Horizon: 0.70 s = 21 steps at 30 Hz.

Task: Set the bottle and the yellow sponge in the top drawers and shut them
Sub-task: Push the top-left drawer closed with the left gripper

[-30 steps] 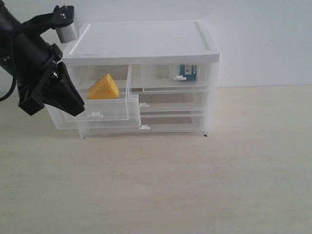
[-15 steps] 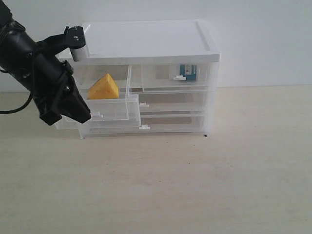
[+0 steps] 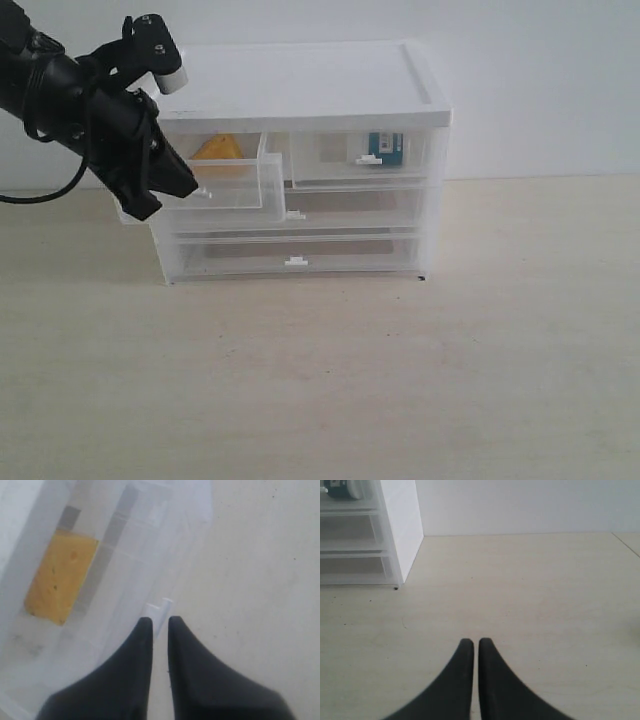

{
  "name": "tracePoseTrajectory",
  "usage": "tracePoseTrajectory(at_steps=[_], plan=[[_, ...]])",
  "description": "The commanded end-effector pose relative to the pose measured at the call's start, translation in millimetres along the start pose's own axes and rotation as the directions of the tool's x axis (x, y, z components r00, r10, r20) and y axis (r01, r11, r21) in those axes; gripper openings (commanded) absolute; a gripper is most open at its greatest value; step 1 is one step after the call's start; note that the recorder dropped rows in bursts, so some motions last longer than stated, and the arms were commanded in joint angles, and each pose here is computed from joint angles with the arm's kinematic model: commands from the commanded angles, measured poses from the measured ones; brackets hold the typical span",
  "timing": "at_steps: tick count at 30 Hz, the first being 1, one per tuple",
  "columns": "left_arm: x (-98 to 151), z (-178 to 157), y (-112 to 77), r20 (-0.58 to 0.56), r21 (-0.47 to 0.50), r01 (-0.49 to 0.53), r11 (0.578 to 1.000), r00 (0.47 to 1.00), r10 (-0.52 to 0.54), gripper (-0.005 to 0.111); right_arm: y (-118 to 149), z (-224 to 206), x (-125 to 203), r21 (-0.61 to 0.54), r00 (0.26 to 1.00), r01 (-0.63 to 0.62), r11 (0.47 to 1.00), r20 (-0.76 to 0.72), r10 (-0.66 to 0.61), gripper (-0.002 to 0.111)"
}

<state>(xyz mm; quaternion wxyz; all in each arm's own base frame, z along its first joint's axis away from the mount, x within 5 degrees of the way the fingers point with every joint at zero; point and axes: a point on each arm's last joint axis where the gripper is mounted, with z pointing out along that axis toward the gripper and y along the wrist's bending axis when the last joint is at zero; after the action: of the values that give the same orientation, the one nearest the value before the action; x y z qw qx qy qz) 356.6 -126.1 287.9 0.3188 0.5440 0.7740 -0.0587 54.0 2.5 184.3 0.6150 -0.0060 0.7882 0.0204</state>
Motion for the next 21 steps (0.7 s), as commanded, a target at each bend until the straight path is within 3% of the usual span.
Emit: tracePoseTrajectory(at_steps=[1,10,16,21], plan=[[-6.0,0.4,8.6,0.076,-0.092,0.053,0.994,0.996,-0.046,0.01,-0.3,0.0,0.2,0.004,1.0,0.003,1.0,0.01,-0.003,0.001],[-3.7,18.0,22.8,0.112,-0.197,0.088,0.976,0.992,-0.066,0.01,-0.3,0.0,0.2,0.004,1.0,0.003,1.0,0.01,-0.003,0.001],[-3.2,25.7,36.1,0.154,-0.317,0.112,0.942,0.986,-0.065,0.01,-0.3,0.0,0.2,0.004,1.0,0.003,1.0,0.01,-0.003,0.001],[-2.7,25.9,33.3,0.143,-0.289,0.108,0.951,0.987,-0.068,0.01,-0.3,0.0,0.2,0.004,1.0,0.003,1.0,0.01,-0.003,0.001]])
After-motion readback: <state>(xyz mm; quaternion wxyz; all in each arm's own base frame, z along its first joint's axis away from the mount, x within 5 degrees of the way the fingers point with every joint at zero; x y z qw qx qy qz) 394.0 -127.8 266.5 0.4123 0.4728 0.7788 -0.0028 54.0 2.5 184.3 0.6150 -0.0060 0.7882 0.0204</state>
